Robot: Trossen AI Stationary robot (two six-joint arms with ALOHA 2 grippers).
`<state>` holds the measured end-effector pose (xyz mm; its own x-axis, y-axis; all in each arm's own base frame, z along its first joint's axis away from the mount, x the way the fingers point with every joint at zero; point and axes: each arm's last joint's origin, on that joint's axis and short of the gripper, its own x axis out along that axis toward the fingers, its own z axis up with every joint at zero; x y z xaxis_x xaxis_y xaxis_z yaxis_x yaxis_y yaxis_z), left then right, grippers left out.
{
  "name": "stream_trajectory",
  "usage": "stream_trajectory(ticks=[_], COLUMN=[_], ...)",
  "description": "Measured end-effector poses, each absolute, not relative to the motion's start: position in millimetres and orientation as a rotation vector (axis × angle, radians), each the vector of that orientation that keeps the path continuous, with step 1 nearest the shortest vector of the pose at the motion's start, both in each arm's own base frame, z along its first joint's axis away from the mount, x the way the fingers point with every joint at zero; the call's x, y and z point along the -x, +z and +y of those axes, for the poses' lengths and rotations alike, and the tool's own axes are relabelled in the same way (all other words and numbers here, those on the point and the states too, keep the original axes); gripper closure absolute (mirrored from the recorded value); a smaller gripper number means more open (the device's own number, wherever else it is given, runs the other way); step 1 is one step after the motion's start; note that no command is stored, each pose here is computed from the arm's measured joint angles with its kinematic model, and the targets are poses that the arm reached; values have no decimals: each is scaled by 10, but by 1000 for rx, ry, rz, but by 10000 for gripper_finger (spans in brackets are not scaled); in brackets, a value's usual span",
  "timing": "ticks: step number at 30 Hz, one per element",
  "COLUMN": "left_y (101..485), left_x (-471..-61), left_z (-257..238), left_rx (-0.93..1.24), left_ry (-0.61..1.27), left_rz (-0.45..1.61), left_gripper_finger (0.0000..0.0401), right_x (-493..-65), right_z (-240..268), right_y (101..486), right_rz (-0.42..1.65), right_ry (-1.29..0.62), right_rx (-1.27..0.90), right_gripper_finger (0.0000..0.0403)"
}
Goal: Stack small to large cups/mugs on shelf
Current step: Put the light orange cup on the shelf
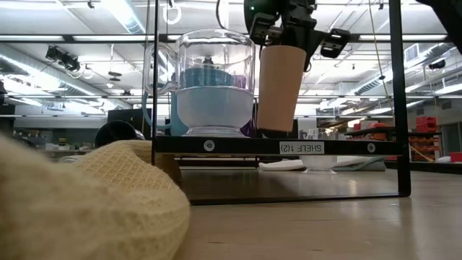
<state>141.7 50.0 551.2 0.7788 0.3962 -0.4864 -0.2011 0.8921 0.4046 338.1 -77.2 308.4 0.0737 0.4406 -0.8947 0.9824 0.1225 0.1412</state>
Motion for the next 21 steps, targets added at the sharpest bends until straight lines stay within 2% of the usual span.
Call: stream_trajectory(ticks=[8,21], left_y=[5512,5513], left_x=[-1417,-1417], left_z=[500,500], left_rx=[-343,-343], left_ry=[330,330], left_rz=[597,596], left_gripper_finger=[268,255], right_x=[-3361,-3423], right_z=[-881,-943], right_y=[3066,3012], right_rz=[1497,1458], right_ry=[-788,-793], right_rx=[-1510,-1547], right_gripper_finger=[403,402])
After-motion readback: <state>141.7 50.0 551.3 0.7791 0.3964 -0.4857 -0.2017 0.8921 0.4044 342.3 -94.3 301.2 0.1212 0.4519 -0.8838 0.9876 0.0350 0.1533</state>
